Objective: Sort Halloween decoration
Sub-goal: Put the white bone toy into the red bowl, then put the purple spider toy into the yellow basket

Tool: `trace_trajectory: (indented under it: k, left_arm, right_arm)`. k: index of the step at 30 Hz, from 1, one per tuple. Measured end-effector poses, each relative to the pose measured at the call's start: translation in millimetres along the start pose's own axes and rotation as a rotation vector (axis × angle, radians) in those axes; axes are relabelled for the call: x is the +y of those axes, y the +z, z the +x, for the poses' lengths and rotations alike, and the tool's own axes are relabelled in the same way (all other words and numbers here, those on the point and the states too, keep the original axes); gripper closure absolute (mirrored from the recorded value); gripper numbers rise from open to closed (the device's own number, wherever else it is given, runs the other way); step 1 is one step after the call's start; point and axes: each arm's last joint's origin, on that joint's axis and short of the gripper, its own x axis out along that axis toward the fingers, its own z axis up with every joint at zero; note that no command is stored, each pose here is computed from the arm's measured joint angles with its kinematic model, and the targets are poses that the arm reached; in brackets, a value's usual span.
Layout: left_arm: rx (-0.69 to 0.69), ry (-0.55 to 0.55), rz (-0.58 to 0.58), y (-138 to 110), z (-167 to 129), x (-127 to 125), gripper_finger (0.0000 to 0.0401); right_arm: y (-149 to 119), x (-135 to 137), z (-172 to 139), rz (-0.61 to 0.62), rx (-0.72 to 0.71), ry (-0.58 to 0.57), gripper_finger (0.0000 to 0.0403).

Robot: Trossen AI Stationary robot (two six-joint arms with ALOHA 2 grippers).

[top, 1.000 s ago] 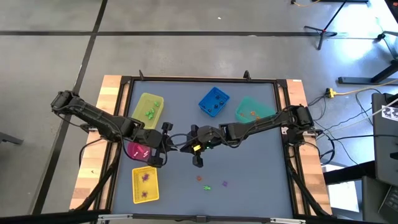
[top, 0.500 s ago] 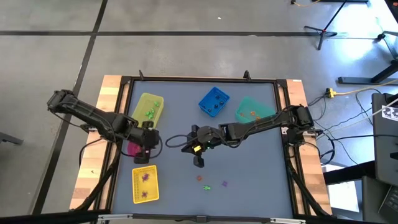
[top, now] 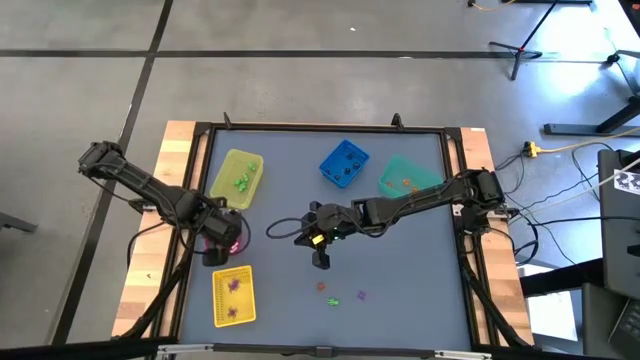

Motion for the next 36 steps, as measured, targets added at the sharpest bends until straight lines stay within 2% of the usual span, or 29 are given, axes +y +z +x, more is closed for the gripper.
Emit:
trace_trajectory:
  k: [7,14,22,25,29,32,36]
  left_arm:
    - [0.034,0.032,-0.072,-3.6,-0.1,2.6,0.0387]
    - [-0.012,0.074,-0.079,-1.5,-0.1,3.6,0.0317]
    - [-0.141,0.003,-0.126,11.7,-0.5,-2.0,0.0258]
    - [-0.262,-0.027,-0.161,23.9,-2.3,-3.9,0.0251]
    - [-0.523,-0.016,-0.214,50.0,-6.2,-6.6,0.0251]
    - [-0.666,-0.042,-0.157,72.9,-7.0,-8.0,0.0251]
    - [-0.781,-0.063,-0.063,103.9,2.5,-6.4,0.0252]
  right_arm:
    - [-1.5,-0.3,0.0,0.001,0.015,-0.003,0.0386]
    - [4.2,1.8,-10.7,-0.050,0.012,-0.002,0.0386]
    - [7.5,9.2,-48.7,-0.065,0.133,-0.021,0.0386]
    - [5.2,17.4,-63.9,-0.133,0.184,-0.087,0.0386]
    - [0.3,29.9,-81.6,-0.212,0.247,-0.176,0.0386]
    - [-5.7,36.9,-91.1,-0.239,0.308,-0.210,0.0386]
    - [-13.8,45.9,-95.8,-0.267,0.376,-0.202,0.0386]
